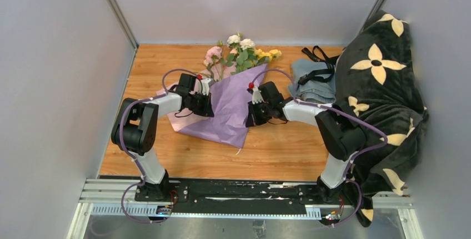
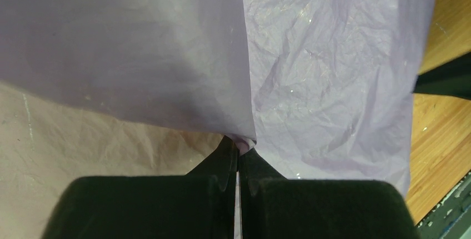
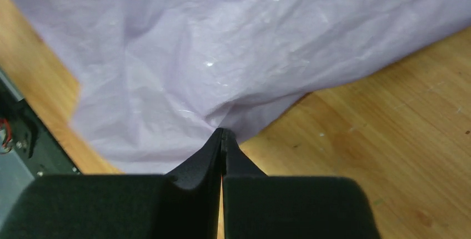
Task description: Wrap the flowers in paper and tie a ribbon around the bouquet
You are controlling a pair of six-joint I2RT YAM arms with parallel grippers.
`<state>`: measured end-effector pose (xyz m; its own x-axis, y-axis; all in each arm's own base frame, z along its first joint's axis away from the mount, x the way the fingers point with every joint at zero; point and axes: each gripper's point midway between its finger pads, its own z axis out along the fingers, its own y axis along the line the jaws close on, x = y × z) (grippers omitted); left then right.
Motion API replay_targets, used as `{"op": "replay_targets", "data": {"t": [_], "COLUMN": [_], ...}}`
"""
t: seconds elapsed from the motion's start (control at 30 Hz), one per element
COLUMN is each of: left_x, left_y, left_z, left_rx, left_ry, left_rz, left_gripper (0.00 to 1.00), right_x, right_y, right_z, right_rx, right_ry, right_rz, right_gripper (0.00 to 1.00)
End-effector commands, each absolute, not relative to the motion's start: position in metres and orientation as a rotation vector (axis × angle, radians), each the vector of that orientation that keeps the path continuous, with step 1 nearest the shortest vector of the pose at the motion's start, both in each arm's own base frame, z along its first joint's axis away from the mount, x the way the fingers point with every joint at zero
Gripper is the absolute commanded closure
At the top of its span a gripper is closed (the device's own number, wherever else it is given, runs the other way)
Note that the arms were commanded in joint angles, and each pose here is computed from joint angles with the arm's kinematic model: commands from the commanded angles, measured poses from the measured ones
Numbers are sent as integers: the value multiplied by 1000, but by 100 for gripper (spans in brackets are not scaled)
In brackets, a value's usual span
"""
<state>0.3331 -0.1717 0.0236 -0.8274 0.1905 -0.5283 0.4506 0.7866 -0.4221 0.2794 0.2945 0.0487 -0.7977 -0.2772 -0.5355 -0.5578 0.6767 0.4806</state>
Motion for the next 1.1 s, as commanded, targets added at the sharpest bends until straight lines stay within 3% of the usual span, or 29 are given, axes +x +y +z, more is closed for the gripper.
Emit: {"op": "replay_targets", "data": {"t": [0.0,0.13,0.27,0.37,0.43,0.6,0.73,0.93,1.07], "left_x": [328,328,327,327,327,328,327,330,337], "left_y": [-165,-164,-168,-168,-167,-165,-165,-166,-169], "left_z": [18,18,18,16,14,13,11,10,17], "left_rx": [468,472,471,463,460,448,441,428,442], "left_ry": [2538,2534,2530,2538,2545,2549,2558,2562,2541], "left_rz": [-736,-727,-758,-755,-749,-734,-735,-743,-746], "left_gripper": [100,100,100,100,100,100,100,100,100], "right_x": [292,271,265,268,275,294,270,219,205], "right_y": [273,209,179,203,221,288,348,377,359], "right_z": [19,-19,-6,21,40,96,104,53,3], "right_rx": [-489,-292,-294,-432,-462,-607,-744,-788,-770], "right_ry": [2534,2710,2682,2591,2516,2256,2202,2321,2498], "right_rz": [790,528,430,587,683,895,1125,1313,1208], "right_gripper": [100,100,98,82,78,89,96,100,100]}}
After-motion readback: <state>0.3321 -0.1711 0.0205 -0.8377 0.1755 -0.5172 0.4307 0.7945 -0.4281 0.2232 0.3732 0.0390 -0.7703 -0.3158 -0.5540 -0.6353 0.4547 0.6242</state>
